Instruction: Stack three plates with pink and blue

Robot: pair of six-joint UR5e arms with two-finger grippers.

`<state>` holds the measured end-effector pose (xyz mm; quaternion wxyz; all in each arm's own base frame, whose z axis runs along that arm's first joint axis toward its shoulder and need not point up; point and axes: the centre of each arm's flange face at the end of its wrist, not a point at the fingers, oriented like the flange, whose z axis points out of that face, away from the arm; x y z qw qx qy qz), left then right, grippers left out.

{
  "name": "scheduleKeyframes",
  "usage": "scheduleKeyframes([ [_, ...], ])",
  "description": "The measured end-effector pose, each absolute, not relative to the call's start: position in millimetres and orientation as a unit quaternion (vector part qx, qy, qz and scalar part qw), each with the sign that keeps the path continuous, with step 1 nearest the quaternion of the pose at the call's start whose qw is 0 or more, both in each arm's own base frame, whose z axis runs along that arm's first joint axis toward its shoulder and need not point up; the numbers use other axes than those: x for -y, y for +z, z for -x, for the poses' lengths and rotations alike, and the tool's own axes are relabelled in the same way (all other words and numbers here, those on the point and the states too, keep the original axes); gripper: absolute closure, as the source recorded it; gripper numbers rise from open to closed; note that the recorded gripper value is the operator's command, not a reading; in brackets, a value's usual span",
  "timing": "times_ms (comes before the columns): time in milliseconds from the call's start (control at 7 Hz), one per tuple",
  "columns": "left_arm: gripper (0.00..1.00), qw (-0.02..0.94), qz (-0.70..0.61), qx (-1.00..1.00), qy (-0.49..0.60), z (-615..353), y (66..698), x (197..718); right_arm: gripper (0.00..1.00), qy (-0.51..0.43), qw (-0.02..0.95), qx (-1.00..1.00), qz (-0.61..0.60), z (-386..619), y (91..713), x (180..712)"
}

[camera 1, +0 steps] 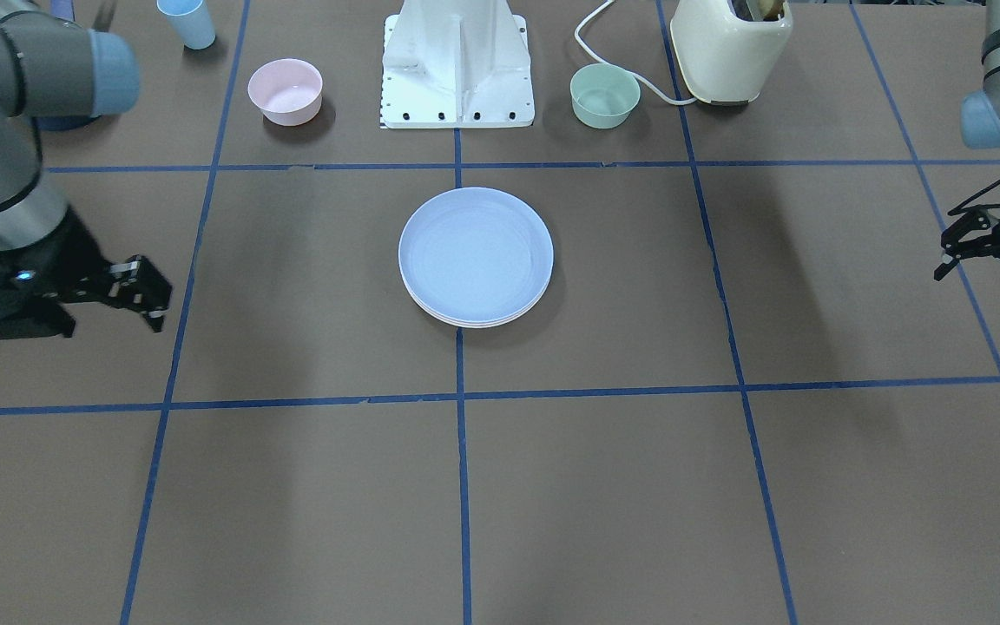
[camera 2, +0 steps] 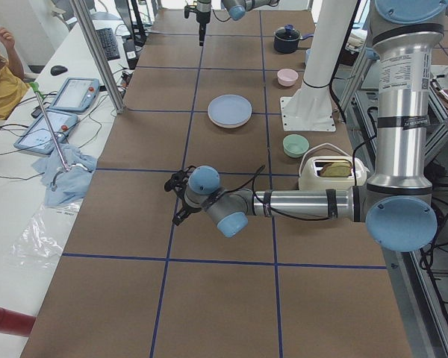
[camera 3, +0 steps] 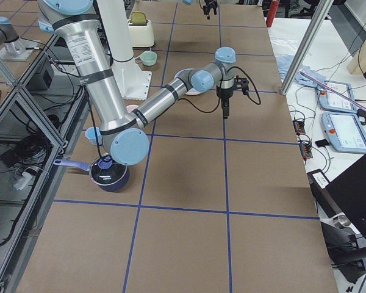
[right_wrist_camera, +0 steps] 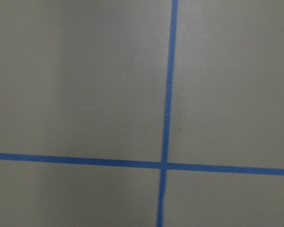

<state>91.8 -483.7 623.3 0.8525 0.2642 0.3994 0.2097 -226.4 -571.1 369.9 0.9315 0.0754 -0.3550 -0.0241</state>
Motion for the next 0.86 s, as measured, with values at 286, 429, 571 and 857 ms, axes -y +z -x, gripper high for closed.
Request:
scheduleKeyframes([
  [286,0.0,0.873,-0.215,-0.376,0.223,-75,650,484,0.0,-0.105,0.935,0.334,-0.064,125,476,603],
  [429,0.0,0.885,-0.184,-0.357,0.237,-50,660,491,0.0,-0.116,0.936,0.329,-0.055,83,522,599],
  [571,0.0,0.895,-0.146,-0.345,0.241,-23,664,501,0.0,-0.11,0.937,0.327,-0.052,45,563,582],
  [857,0.0,0.91,-0.096,-0.342,0.213,24,666,509,0.0,-0.102,0.937,0.329,-0.058,-5,629,533],
])
